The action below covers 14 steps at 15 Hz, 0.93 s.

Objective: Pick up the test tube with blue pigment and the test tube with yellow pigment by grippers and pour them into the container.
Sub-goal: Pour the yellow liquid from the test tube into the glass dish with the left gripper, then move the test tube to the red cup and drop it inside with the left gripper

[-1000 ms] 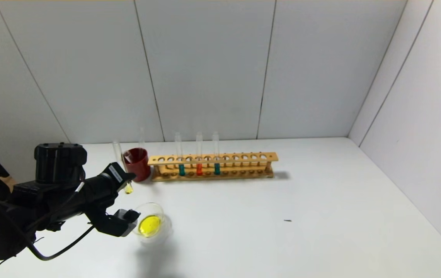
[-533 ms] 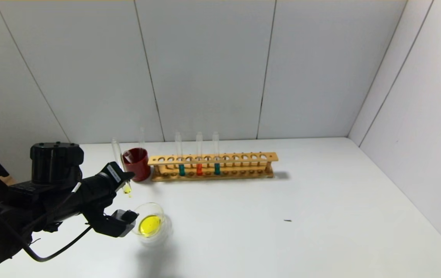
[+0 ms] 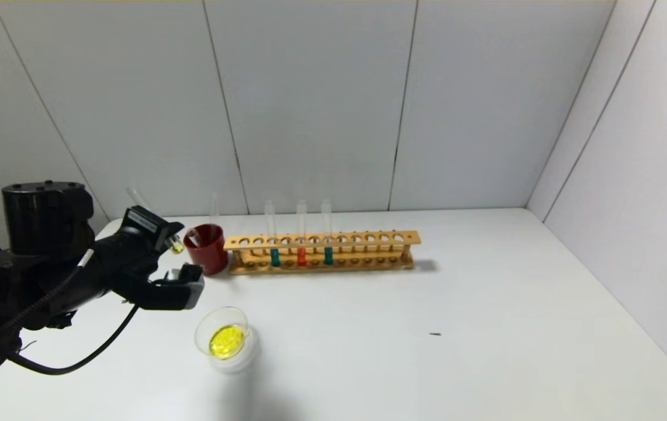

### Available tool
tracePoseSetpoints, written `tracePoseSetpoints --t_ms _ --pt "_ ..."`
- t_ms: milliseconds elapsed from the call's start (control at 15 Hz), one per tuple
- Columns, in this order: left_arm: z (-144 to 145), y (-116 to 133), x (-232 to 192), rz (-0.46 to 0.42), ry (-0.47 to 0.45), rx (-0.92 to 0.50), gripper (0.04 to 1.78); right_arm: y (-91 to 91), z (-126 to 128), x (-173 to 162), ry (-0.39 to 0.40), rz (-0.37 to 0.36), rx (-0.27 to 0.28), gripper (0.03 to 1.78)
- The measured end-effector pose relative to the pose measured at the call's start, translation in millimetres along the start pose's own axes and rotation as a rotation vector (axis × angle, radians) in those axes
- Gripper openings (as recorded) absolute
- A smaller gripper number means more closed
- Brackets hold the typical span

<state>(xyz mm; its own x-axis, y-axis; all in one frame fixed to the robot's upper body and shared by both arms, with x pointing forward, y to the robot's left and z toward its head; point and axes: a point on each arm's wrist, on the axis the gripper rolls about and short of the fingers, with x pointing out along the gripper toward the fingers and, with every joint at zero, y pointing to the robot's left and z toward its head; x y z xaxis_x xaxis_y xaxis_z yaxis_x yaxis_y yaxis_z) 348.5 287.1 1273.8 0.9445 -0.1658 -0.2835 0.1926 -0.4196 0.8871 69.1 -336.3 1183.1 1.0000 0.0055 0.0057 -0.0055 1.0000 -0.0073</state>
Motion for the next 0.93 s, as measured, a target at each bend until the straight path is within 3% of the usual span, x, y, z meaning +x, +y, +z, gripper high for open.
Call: tracePoseSetpoints --t_ms 333,733,933 --pt "-19 40 -17 0.016 0.084 -0.416 0.32 0.0 0 0 0.000 0.000 0.000 1.75" --pt "-40 92 -45 0.024 0.041 -1.100 0.32 0.0 0 0 0.000 0.000 0.000 1.75" --pt "-50 107 -54 0.091 0.020 -1.434 0.32 0.0 0 0 0.000 0.000 0.000 1.75"
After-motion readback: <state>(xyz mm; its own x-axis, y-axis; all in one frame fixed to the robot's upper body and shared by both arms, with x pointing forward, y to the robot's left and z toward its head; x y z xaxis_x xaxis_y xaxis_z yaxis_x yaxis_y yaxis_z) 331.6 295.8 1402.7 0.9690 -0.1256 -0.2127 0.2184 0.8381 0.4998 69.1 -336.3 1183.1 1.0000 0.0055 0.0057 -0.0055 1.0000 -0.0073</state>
